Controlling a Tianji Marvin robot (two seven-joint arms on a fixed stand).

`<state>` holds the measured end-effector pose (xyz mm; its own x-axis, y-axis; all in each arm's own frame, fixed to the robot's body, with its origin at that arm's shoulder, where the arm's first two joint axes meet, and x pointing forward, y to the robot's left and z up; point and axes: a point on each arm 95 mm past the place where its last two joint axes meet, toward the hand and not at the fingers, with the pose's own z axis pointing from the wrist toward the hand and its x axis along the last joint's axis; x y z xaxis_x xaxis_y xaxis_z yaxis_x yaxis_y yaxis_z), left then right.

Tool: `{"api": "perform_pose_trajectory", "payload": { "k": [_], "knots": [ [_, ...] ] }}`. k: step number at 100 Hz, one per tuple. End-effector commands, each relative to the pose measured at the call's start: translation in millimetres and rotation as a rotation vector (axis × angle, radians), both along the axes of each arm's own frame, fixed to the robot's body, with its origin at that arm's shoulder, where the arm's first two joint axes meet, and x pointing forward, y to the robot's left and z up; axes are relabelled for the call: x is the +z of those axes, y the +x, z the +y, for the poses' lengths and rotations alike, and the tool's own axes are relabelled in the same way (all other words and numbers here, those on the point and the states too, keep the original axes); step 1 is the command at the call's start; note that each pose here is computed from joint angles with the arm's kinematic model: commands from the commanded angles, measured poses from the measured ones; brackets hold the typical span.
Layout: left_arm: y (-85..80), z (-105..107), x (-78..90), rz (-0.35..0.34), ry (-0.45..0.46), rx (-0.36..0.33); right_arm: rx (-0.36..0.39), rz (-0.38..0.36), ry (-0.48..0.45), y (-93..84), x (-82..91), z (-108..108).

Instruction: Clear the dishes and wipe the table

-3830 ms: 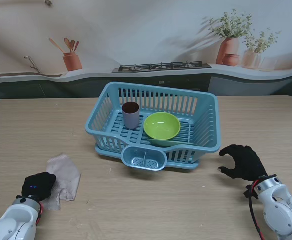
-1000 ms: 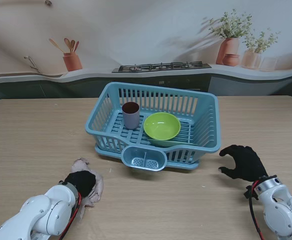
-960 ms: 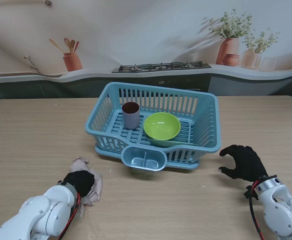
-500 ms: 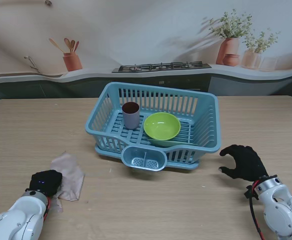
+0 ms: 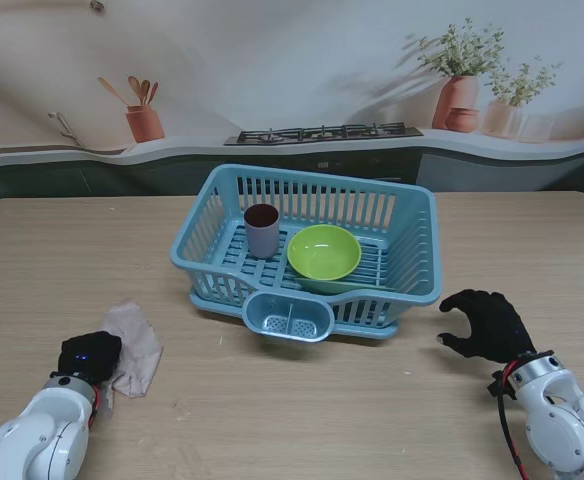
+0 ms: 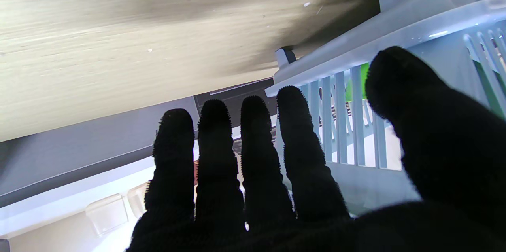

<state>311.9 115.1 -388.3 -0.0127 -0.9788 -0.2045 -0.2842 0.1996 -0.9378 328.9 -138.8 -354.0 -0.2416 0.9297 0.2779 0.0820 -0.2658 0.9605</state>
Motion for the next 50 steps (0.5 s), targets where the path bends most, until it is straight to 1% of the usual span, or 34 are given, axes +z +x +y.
{"api": "perform_pose_trajectory", "payload": {
  "k": [1,25,40,50],
  "knots": [
    [7.2,1.7,-6.1,0.034,-0.008,-0.004,0.008,0.009,-0.001,-0.4,-1.8,1.5],
    [57.1,6.1,4.5,-0.013,-0.047,-0.027,0.000,0.003,0.008,0.0,-1.8,0.8],
    [84.4,7.4,7.2,-0.014,-0.056,-0.035,-0.010,0.009,0.010,0.8,-4.1,0.5],
    [97.6,4.5,6.0,-0.007,-0.076,-0.031,-0.016,0.011,0.010,1.3,-5.0,0.3]
  ]
}}
